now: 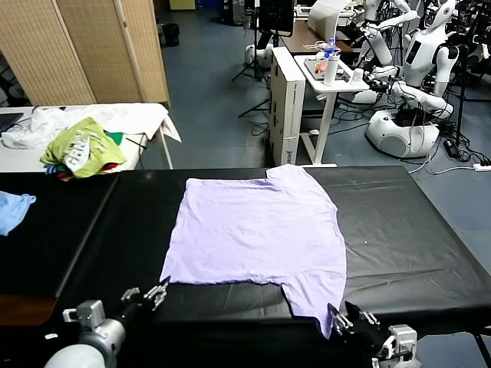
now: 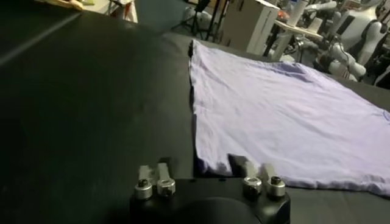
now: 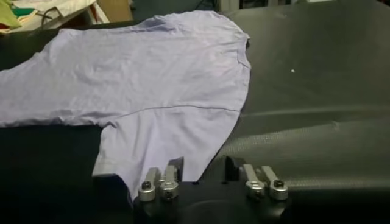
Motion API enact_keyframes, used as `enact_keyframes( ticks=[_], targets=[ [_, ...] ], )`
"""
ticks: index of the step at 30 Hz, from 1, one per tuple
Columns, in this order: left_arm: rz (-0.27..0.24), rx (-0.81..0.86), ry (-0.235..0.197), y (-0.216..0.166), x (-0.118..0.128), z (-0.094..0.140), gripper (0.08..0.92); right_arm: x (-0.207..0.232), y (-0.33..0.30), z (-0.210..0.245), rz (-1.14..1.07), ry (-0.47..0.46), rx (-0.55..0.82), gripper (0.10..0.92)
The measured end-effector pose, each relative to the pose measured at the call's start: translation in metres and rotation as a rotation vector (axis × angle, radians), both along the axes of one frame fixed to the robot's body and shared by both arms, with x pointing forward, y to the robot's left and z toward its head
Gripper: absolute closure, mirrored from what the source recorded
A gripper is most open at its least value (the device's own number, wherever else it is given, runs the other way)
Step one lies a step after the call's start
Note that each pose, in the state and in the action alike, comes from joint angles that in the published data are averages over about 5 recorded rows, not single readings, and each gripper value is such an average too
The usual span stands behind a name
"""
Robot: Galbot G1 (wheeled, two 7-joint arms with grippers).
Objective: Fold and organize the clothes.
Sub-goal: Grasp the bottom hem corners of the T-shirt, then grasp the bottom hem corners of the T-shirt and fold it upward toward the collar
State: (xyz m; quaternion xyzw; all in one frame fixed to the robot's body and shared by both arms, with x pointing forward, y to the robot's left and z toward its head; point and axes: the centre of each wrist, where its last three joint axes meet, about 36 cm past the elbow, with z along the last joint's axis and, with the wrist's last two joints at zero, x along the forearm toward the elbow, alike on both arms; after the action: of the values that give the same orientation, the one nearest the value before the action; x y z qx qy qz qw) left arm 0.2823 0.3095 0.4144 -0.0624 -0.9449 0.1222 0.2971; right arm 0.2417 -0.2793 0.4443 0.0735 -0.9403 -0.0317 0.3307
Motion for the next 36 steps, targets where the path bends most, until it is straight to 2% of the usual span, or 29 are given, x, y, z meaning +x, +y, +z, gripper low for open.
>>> enact_keyframes(
  ticks=[2, 11, 18, 23, 26, 32, 36],
  targets=[
    [-0.005, -0.005, 0.002, -0.002, -0.002, 0.002, 0.853, -0.002, 0.0, 0.004, 0.0, -0.002, -0.009, 0.883],
    [0.009, -0.003, 0.0, -0.007, -0.02, 0.02, 0.855, -0.021, 0.002, 0.036, 0.026, 0.036, -0.078, 0.883],
    [0.018, 0.008, 0.004, -0.012, -0.048, 0.042, 0.855, -0.018, 0.0, 0.048, 0.026, -0.029, -0.073, 0.883],
    [0.028, -0.001, -0.052, -0.015, -0.052, 0.056, 0.855, -0.001, -0.004, 0.054, 0.027, -0.106, -0.01, 0.883],
    [0.05, -0.016, -0.091, -0.016, -0.046, 0.057, 0.855, 0.014, -0.007, 0.054, 0.027, -0.145, 0.012, 0.883],
    [0.091, -0.042, -0.171, -0.017, -0.024, 0.056, 0.855, 0.055, -0.018, 0.044, 0.017, -0.205, 0.0, 0.883],
    [0.1, -0.041, -0.2, -0.015, -0.006, 0.052, 0.855, 0.087, -0.025, 0.035, 0.004, -0.232, -0.009, 0.883]
  ],
)
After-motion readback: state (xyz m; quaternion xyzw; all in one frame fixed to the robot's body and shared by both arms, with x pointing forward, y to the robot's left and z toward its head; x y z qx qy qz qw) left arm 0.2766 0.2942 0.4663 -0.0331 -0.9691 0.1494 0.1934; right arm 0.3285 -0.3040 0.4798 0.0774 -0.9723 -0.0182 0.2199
